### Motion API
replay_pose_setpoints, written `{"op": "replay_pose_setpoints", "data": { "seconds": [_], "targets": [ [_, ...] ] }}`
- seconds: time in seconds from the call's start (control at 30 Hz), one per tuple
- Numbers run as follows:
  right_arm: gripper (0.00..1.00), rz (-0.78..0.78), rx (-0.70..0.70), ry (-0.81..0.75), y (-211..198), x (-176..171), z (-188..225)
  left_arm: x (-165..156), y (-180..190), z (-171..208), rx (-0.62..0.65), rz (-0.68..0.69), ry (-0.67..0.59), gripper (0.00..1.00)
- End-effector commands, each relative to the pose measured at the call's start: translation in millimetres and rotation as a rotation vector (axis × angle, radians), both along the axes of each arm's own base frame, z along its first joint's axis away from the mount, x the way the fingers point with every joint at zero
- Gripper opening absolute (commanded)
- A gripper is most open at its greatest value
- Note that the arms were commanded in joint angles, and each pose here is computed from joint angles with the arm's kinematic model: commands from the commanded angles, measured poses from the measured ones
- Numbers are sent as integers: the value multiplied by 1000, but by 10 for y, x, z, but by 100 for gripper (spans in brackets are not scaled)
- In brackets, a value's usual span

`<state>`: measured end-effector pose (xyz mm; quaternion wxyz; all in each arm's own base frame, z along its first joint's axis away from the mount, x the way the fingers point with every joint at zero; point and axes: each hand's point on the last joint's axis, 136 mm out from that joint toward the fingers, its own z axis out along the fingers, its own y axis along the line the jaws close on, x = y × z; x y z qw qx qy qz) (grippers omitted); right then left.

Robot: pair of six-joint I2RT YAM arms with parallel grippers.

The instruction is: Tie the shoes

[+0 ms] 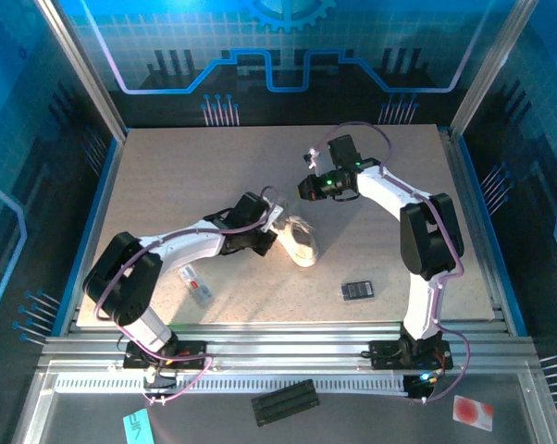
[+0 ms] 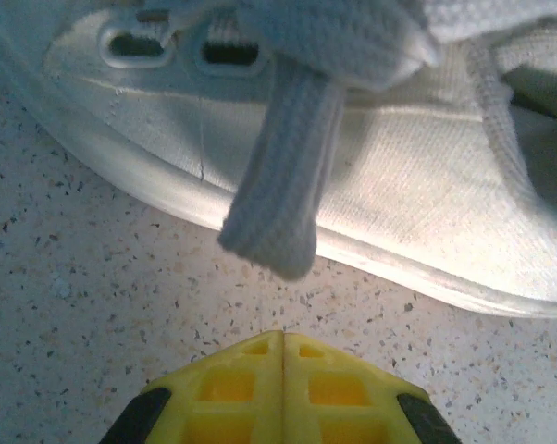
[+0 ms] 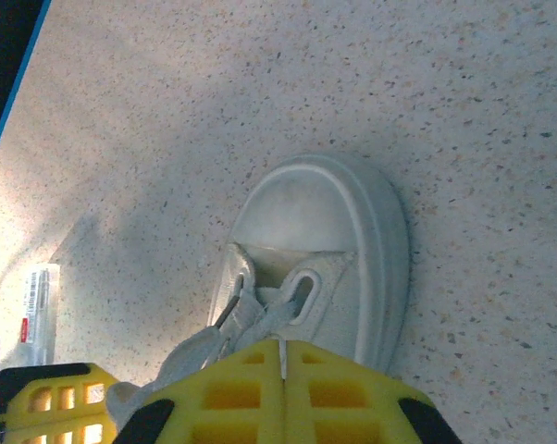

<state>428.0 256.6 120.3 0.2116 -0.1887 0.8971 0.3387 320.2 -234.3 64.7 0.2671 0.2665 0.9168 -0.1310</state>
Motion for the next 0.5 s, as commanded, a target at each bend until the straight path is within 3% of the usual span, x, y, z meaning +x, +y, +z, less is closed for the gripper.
{"op": "replay_pose_setpoints", "data": {
  "seconds": [0.0,0.17,0.23,0.47],
  "targets": [
    [0,-18,-24,-8,-103,61,-89,-84,-69,104,-57,-42,-32,0],
    [0,0,-10,-2,-74,38,-89,-88,-96,110,-87,-37,-35,0],
    [0,3,-11,1,-74,38,-98,-78,-81,165,-111,-27,-64,9],
    [0,17,0,16,-36,34,-112,-21,-26,539,-166,-121,-255,22]
  ]
}}
